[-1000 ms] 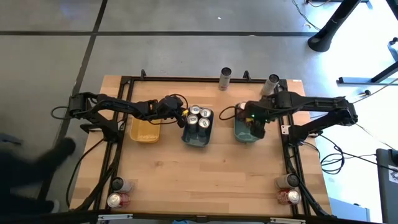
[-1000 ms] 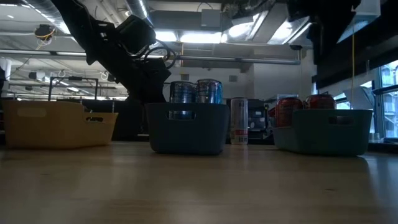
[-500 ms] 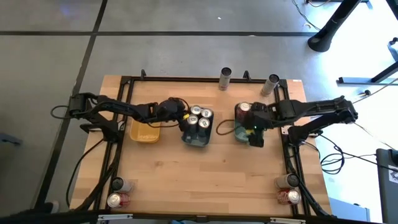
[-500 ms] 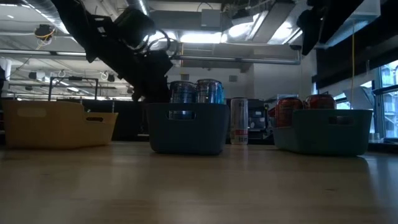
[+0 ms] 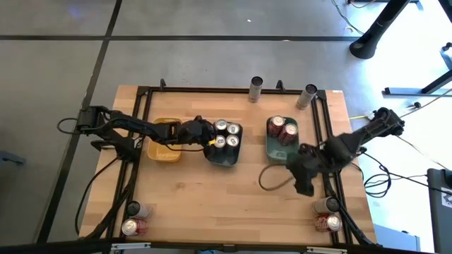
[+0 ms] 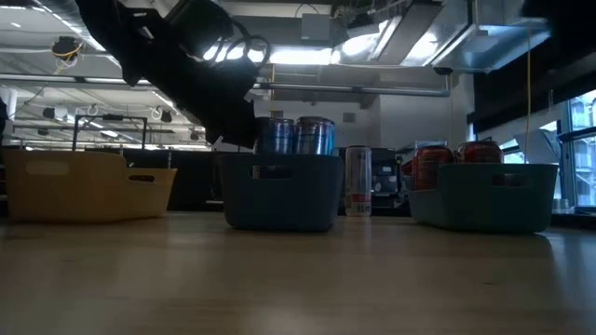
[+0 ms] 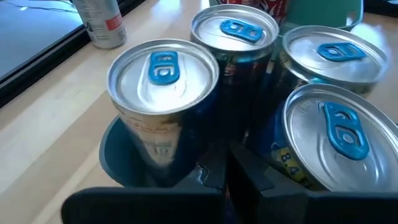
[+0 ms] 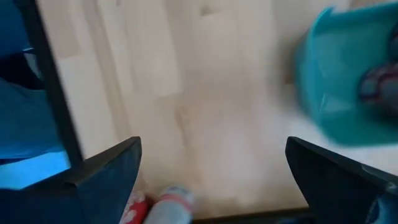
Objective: Sort soda cans
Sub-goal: Put the red soda can into green bin
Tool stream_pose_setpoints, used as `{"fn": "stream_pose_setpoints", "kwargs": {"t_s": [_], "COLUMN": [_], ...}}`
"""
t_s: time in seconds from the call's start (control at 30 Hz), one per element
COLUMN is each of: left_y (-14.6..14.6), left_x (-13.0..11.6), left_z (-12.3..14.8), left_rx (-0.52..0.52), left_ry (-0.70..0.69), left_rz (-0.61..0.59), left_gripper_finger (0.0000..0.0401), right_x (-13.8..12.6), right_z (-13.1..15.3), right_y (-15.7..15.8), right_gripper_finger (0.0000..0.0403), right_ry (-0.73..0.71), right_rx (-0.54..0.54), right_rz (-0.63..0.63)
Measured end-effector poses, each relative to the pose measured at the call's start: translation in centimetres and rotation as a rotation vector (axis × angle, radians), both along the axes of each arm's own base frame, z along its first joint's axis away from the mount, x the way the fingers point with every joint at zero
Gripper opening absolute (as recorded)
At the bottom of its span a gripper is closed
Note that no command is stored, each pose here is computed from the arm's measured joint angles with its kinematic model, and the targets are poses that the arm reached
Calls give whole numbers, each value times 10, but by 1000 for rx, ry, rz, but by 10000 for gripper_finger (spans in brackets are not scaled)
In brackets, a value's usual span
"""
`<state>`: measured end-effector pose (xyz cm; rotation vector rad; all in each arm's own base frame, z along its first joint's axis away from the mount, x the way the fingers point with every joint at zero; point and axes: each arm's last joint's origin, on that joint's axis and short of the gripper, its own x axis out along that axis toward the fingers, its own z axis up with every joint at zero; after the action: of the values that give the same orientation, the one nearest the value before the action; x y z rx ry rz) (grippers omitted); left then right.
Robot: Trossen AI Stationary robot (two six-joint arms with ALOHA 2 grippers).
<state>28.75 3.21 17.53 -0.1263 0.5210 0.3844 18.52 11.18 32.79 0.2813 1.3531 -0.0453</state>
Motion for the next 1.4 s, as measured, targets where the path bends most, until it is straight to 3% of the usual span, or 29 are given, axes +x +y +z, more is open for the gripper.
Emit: {"fn": "stream_pose_setpoints", "kwargs": {"t_s": [0.3,0.6,0.73,1.1,1.4], "left_y": [0,0,0,0,0], "left_x": [0,0,0,0,-1], "left_z": [-1,-1,-1,-1,-1], "left_rx": [-18,-18,-18,-41,-54], "left_ry": [1,2,2,-7,-12], "left_rz": [10,11,11,26,35], "left_gripper_finger": [1,1,1,1,1], "right_x": [-25,-54,-65,-80,-95], "right_z": [1,7,3,-36,-45], "right_y": [38,84,105,165,162], "right_gripper_finger": [396,396,396,396,396], "right_ry": [10,-23,-16,53,118], "right_rx": [63,266,309,282,163], "right_rz": [-44,-50,-37,36,98]}}
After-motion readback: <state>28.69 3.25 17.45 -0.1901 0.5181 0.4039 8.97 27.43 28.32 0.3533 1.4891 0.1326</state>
